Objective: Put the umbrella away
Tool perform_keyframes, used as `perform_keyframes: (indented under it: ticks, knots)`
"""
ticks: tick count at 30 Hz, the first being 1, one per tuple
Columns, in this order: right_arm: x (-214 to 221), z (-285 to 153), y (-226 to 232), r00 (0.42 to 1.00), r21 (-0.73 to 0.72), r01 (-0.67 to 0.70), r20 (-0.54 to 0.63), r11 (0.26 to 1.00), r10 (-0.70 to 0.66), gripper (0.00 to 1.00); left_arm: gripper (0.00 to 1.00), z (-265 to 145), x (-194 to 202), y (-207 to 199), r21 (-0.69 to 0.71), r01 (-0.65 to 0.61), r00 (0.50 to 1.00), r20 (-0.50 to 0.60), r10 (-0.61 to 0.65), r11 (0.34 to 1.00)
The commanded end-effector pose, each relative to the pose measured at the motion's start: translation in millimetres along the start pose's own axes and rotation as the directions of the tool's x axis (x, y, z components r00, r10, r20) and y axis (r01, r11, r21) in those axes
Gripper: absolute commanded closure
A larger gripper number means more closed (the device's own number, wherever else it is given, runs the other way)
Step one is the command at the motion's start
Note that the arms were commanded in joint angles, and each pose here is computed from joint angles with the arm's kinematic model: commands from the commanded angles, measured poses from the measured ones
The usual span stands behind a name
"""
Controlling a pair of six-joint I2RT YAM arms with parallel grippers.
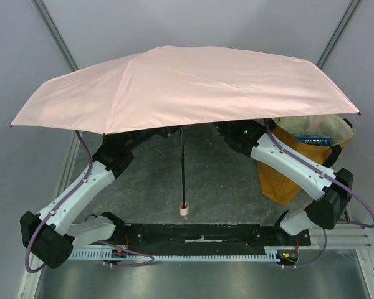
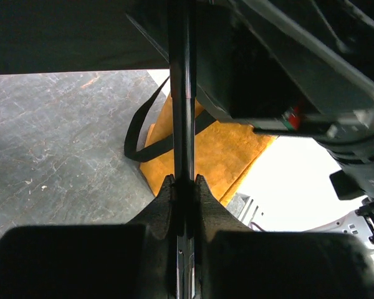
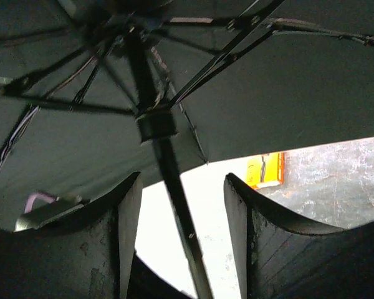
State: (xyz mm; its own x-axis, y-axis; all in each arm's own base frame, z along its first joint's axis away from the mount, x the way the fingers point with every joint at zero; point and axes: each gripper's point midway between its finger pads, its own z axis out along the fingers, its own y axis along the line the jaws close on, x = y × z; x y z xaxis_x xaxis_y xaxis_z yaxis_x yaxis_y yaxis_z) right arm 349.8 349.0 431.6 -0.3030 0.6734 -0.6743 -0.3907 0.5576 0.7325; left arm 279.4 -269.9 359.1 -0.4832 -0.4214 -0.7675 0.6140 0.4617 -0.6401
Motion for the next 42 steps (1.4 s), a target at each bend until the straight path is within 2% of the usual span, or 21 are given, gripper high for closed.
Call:
perform_keyframes:
  ticks: [1, 12, 15, 18, 21, 23, 27, 28, 29, 31, 32, 33, 37, 41, 42]
  knots:
    - [-48, 9, 33, 0.979, -0.100, -0.130, 0.144, 0.987, 0.143, 0.39, 0.98, -12, -40, -43, 0.112, -0.117, 0.988, 0.119, 0.104, 0.987]
    - [-67, 25, 46, 0.964, -0.194, -0.155, 0.183, 0.969, 0.191, 0.41, 0.98, -15, -35, -45, 0.125, -0.098, 0.992, 0.098, 0.086, 0.987]
    - [-68, 28, 47, 0.967, -0.198, -0.137, 0.184, 0.970, 0.175, 0.55, 0.98, -15, -32, -45, 0.130, -0.088, 0.993, 0.085, 0.078, 0.988]
    - [-64, 32, 45, 0.972, -0.203, -0.116, 0.176, 0.972, 0.152, 0.63, 0.98, -17, -30, -47, 0.136, -0.085, 0.994, 0.079, 0.075, 0.987]
    - [-55, 37, 48, 0.981, -0.243, -0.097, 0.141, 0.965, 0.134, 0.64, 0.98, -18, -30, -49, 0.146, -0.078, 0.995, 0.075, 0.068, 0.986]
    - [-56, 36, 46, 0.979, -0.246, -0.090, 0.154, 0.965, 0.130, 0.70, 0.98, -19, -30, -51, 0.153, -0.077, 0.995, 0.072, 0.067, 0.985]
    - [-60, 36, 46, 0.977, -0.265, -0.081, 0.170, 0.961, 0.129, 0.72, 0.98, -20, -29, -52, 0.155, -0.069, 0.996, 0.070, 0.059, 0.985]
    - [-62, 35, 50, 0.976, -0.289, -0.070, 0.180, 0.955, 0.126, 0.77, 0.98, -19, -29, -51, 0.154, -0.062, 0.996, 0.067, 0.052, 0.986]
    - [-64, 32, 58, 0.974, -0.328, -0.050, 0.192, 0.943, 0.119, 0.99, 0.98, -19, -28, -52, 0.160, -0.058, 0.997, 0.063, 0.049, 0.985]
    - [-61, 28, 68, 0.975, -0.432, -0.018, 0.194, 0.902, 0.113, 1.00, 0.98, -20, -28, -54, 0.165, -0.050, 0.997, 0.063, 0.040, 0.985]
    - [-63, 19, 81, 0.973, -0.524, -0.015, 0.189, 0.852, 0.133, 1.00, 0.98, -19, -28, -55, 0.169, -0.048, 0.997, 0.063, 0.038, 0.984]
    - [-57, 17, 82, 0.977, -0.545, -0.033, 0.158, 0.838, 0.142, 1.00, 0.98, -21, -30, -57, 0.174, -0.046, 0.997, 0.069, 0.034, 0.984]
    - [-53, 10, 85, 0.985, -0.542, -0.053, 0.112, 0.838, 0.134, 1.00, 0.98, -23, -35, -55, 0.149, -0.056, 0.995, 0.087, 0.044, 0.987]
    - [-55, 8, 73, 0.969, -0.542, -0.165, 0.067, 0.824, 0.238, 1.00, 0.98, -24, -45, -52, 0.116, -0.096, 0.991, 0.105, 0.083, 0.989]
    - [-59, 5, 75, 0.963, -0.557, -0.176, 0.074, 0.812, 0.259, 1.00, 0.94, -23, -42, -49, 0.110, -0.087, 0.992, 0.099, 0.076, 0.990]
